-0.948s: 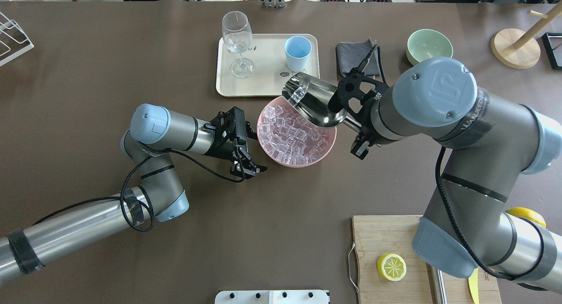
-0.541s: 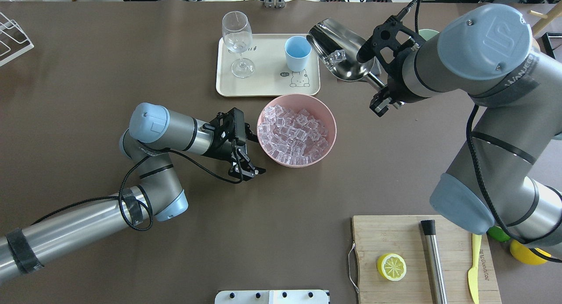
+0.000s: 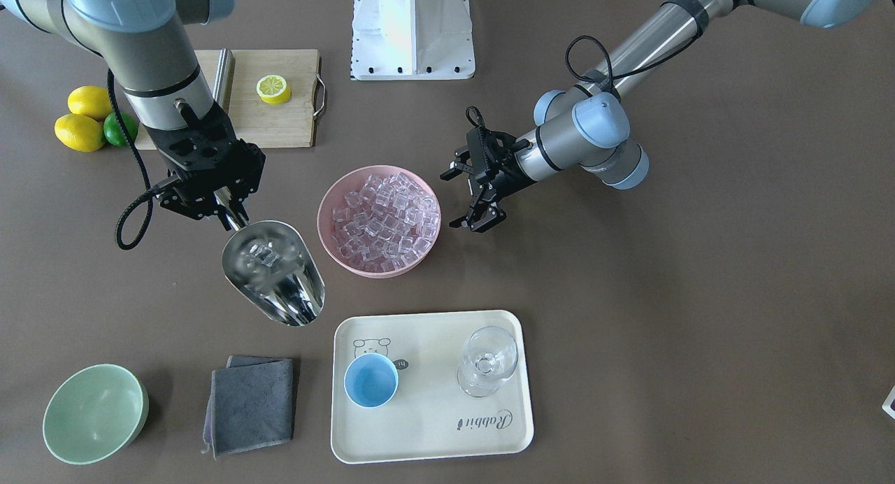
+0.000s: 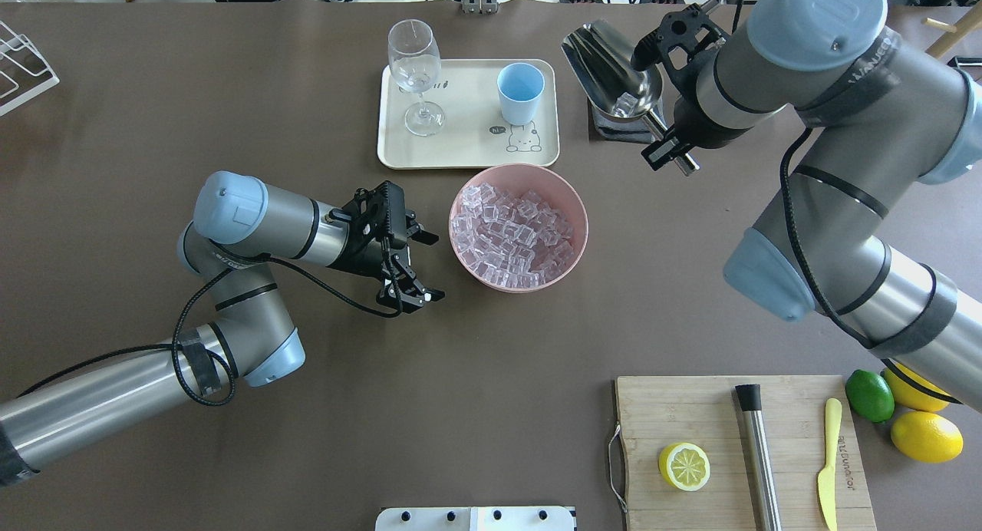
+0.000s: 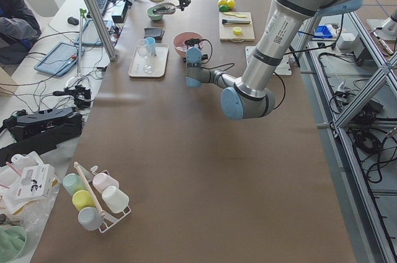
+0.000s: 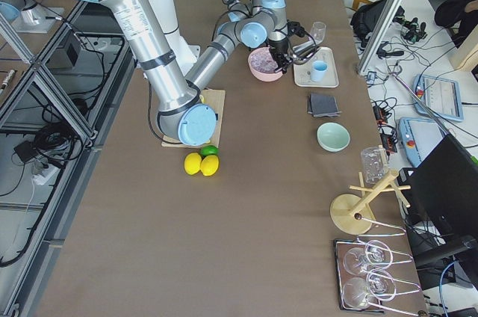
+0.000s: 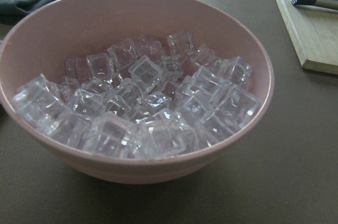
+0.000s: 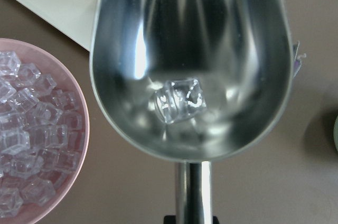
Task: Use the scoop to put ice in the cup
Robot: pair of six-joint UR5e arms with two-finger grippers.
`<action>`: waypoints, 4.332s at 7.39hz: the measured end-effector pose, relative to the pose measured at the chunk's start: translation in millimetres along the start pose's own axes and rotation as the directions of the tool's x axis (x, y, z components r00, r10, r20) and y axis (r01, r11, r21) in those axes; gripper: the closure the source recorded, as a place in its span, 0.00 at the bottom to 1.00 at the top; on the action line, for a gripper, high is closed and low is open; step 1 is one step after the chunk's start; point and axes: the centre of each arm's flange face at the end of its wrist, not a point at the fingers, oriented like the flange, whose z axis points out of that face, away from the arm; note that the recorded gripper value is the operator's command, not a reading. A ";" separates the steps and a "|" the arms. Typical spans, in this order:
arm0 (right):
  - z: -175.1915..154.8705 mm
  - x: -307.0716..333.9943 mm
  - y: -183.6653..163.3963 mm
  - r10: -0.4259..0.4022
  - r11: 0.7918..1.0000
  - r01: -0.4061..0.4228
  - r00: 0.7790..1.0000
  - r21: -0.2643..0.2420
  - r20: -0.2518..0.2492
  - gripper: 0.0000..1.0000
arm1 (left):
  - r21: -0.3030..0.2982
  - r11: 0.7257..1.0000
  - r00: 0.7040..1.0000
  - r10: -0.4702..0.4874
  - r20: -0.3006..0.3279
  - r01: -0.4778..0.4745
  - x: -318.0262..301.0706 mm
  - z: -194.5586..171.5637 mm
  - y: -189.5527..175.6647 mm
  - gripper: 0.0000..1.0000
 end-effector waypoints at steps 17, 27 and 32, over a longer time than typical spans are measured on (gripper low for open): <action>22.1 -16.9 -168.2 0.059 0.698 -0.004 0.997 -0.716 0.052 1.00 | -0.396 0.588 0.678 -0.393 0.622 0.705 -104.1 -295.1 151.0 0.01; -85.9 119.0 16.8 0.086 0.843 -0.104 0.995 -0.528 -0.059 1.00 | -0.005 0.155 0.123 -0.767 0.630 0.988 -90.4 -568.7 351.2 0.01; -69.2 196.1 179.8 0.359 0.836 -0.368 0.928 -0.407 -0.100 1.00 | 0.036 0.020 -0.011 -0.712 0.702 0.999 -65.7 -599.3 308.5 0.01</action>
